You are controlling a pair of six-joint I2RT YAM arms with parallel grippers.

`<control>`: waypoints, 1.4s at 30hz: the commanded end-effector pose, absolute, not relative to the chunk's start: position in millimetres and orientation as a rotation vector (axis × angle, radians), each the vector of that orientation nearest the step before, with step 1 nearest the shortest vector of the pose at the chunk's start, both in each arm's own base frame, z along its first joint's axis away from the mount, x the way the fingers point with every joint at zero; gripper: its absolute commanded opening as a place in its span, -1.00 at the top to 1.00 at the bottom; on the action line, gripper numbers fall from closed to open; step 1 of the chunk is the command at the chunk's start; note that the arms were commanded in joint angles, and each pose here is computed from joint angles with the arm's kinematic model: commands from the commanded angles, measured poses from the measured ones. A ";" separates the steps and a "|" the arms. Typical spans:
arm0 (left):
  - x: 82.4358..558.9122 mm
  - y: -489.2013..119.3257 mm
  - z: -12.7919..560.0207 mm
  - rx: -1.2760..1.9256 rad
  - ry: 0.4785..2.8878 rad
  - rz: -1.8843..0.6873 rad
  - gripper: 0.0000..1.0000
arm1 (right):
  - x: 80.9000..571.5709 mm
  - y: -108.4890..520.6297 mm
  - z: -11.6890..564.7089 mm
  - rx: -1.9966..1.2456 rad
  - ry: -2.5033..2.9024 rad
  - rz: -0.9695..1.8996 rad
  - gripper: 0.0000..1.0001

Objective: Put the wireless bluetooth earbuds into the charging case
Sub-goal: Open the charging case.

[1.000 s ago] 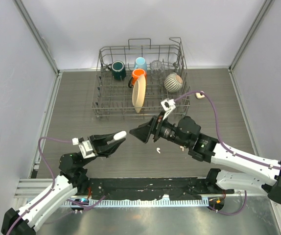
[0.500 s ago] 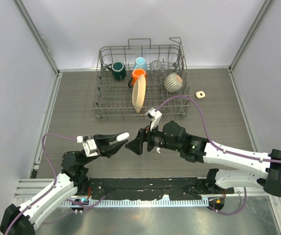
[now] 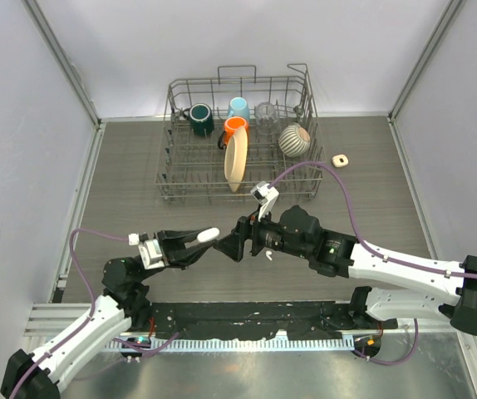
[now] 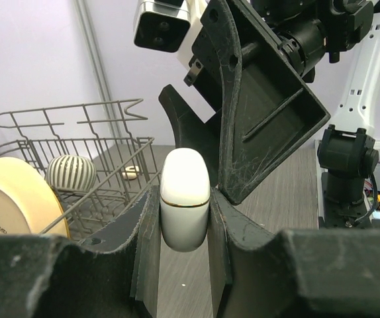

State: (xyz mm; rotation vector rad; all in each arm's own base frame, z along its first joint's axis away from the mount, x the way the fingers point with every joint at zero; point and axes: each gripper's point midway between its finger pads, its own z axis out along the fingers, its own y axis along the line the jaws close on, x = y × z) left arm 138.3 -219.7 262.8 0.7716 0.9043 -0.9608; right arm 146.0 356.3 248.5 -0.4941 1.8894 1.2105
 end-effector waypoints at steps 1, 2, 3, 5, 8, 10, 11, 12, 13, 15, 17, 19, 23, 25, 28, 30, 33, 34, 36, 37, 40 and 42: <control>126.6 -222.1 280.4 0.824 0.829 -0.974 1.00 | 149.8 361.9 295.5 -0.420 1.745 1.306 -0.72; 124.6 -223.6 279.7 0.840 0.827 -0.980 1.00 | 149.6 361.3 298.1 -0.413 1.739 1.315 -0.72; 124.7 -223.9 278.9 0.845 0.830 -0.981 1.00 | 149.5 361.4 297.9 -0.408 1.739 1.320 -0.72; 122.7 -225.8 276.9 0.864 0.832 -0.991 1.00 | 151.2 361.1 298.8 -0.391 1.737 1.320 -0.72; 122.1 -227.9 274.5 0.882 0.839 -0.996 1.00 | 152.2 360.6 302.8 -0.376 1.726 1.329 -0.73; 121.2 -228.6 273.0 0.892 0.842 -1.001 1.00 | 152.5 361.1 303.2 -0.368 1.725 1.332 -0.73; 120.3 -229.3 272.4 0.899 0.842 -1.005 1.00 | 153.8 360.5 303.2 -0.363 1.724 1.332 -0.72; 121.3 -229.8 270.6 0.902 0.852 -1.005 1.00 | 153.7 360.1 305.3 -0.356 1.721 1.341 -0.73; 120.5 -230.3 269.4 0.908 0.854 -1.008 1.00 | 154.6 359.4 306.0 -0.350 1.719 1.343 -0.73; 120.9 -230.2 269.3 0.911 0.856 -1.005 1.00 | 154.7 358.2 308.4 -0.345 1.707 1.358 -0.73; 119.4 -230.1 269.9 0.917 0.847 -1.004 1.00 | 158.0 355.7 307.6 -0.325 1.712 1.348 -0.74; 119.8 -230.0 269.5 0.917 0.851 -1.002 1.00 | 160.9 354.6 305.6 -0.314 1.721 1.340 -0.73; 118.5 -228.8 271.8 0.914 0.839 -0.998 1.00 | 164.0 355.1 299.4 -0.308 1.741 1.322 -0.73; 118.7 -228.7 271.6 0.913 0.841 -0.998 1.00 | 166.7 354.7 298.0 -0.301 1.749 1.308 -0.73; 118.4 -228.2 273.1 0.911 0.836 -0.995 1.00 | 166.6 356.0 300.5 -0.306 1.746 1.317 -0.73; 119.2 -227.7 273.5 0.906 0.838 -0.991 1.00 | 167.5 355.4 301.9 -0.300 1.743 1.317 -0.73; 122.5 -226.8 273.7 0.889 0.849 -0.982 1.00 | 169.8 350.2 308.5 -0.269 1.727 1.326 -0.74; 123.9 -226.5 272.8 0.886 0.853 -0.975 1.00 | 168.3 348.5 310.9 -0.271 1.717 1.338 -0.75; 128.4 -224.7 273.8 0.862 0.864 -0.960 1.00 | 166.3 342.4 320.3 -0.253 1.682 1.374 -0.75; 129.4 -224.0 273.5 0.856 0.865 -0.953 1.00 | 164.4 341.5 323.3 -0.253 1.673 1.389 -0.76; 134.4 -221.1 275.9 0.827 0.867 -0.927 1.00 | 152.8 342.5 322.3 -0.300 1.691 1.440 -0.78; 136.6 -218.4 280.1 0.805 0.858 -0.910 1.00 | 142.5 346.0 316.3 -0.338 1.719 1.486 -0.78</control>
